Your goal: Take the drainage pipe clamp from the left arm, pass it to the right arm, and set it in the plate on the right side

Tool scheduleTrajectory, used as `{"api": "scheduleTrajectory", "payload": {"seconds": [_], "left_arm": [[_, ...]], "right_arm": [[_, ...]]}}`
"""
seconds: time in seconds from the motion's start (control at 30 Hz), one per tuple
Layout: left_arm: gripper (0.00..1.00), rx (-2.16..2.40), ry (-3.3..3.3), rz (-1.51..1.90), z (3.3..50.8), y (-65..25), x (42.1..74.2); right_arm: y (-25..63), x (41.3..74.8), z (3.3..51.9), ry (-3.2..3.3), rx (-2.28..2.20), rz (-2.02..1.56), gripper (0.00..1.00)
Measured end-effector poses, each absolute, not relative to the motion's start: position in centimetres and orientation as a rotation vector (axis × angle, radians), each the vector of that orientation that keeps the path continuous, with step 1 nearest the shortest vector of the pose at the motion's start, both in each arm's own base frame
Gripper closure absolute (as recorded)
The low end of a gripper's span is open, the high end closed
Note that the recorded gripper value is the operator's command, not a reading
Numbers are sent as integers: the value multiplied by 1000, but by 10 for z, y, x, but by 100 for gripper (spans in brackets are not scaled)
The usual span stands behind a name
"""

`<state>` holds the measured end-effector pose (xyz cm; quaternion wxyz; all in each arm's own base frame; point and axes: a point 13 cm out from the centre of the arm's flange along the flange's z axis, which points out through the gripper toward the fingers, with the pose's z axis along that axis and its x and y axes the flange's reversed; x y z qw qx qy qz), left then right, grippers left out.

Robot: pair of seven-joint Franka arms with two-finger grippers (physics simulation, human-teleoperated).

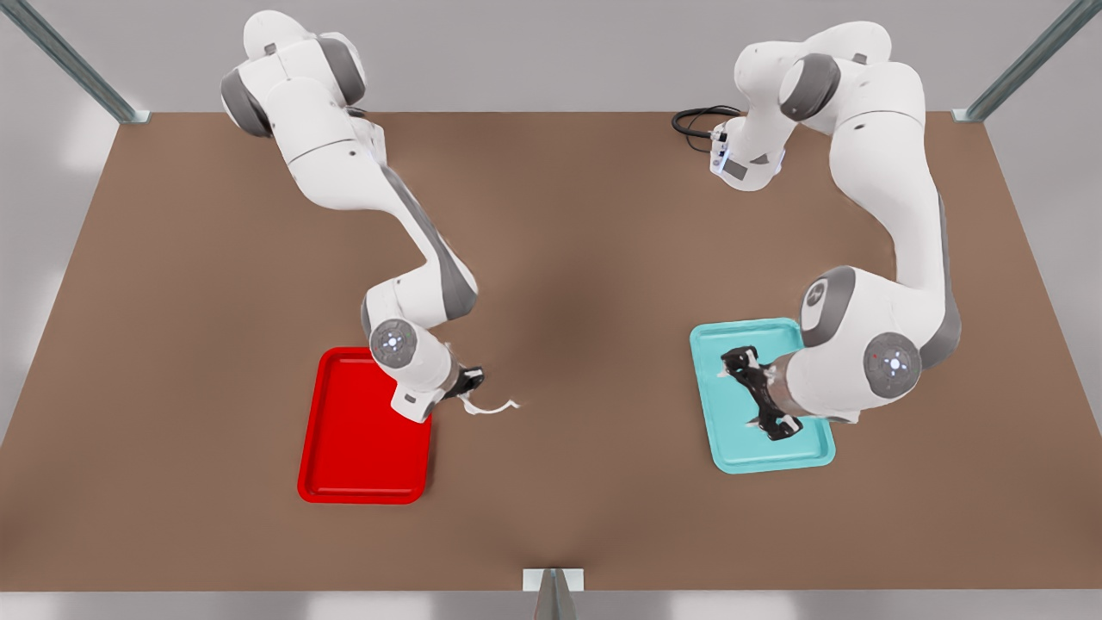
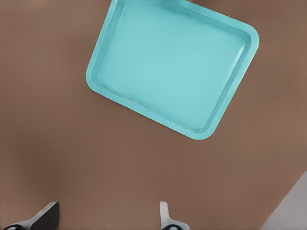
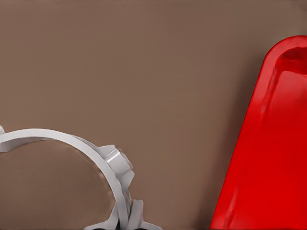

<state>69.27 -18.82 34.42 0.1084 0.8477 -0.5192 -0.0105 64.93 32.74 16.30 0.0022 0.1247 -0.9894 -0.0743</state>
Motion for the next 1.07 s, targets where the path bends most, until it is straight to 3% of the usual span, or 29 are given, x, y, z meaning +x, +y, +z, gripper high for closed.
{"api": "scheduleTrajectory", "payload": {"seconds": [0.07,0.13,0.17,0.37,0.4,0.43,0.6,0.67,0.77,0.83,0.9,1.07], "left_arm": [[0,2364,-1786,-120,361,-131,675],[0,2146,-2179,-308,383,-110,616],[0,1998,-2318,-344,389,-112,602],[0,1205,-2689,-369,401,-122,568],[0,1096,-2716,-360,401,-122,565],[0,992,-2738,-352,401,-123,563],[0,555,-2798,-308,401,-122,555],[0,409,-2807,-291,402,-123,552],[0,213,-2810,-264,402,-127,549],[0,96,-2808,-247,403,-132,546],[0,2,-2804,-234,403,-133,545],[0,-190,-2787,-212,402,-134,545]], "right_arm": [[263,668,155,-3104,272,-200,79],[203,678,139,-3093,216,-120,79],[180,680,129,-3084,208,-75,79],[108,676,89,-3044,225,78,79],[105,676,87,-3042,233,89,23],[104,676,85,-3042,243,100,0],[100,681,90,-3058,251,184,0],[109,694,147,-3112,238,162,0],[100,714,330,-3239,174,135,0],[61,686,427,-3256,67,129,0],[23,644,460,-3197,-33,102,0],[3,583,456,-3041,-94,45,0]]}}
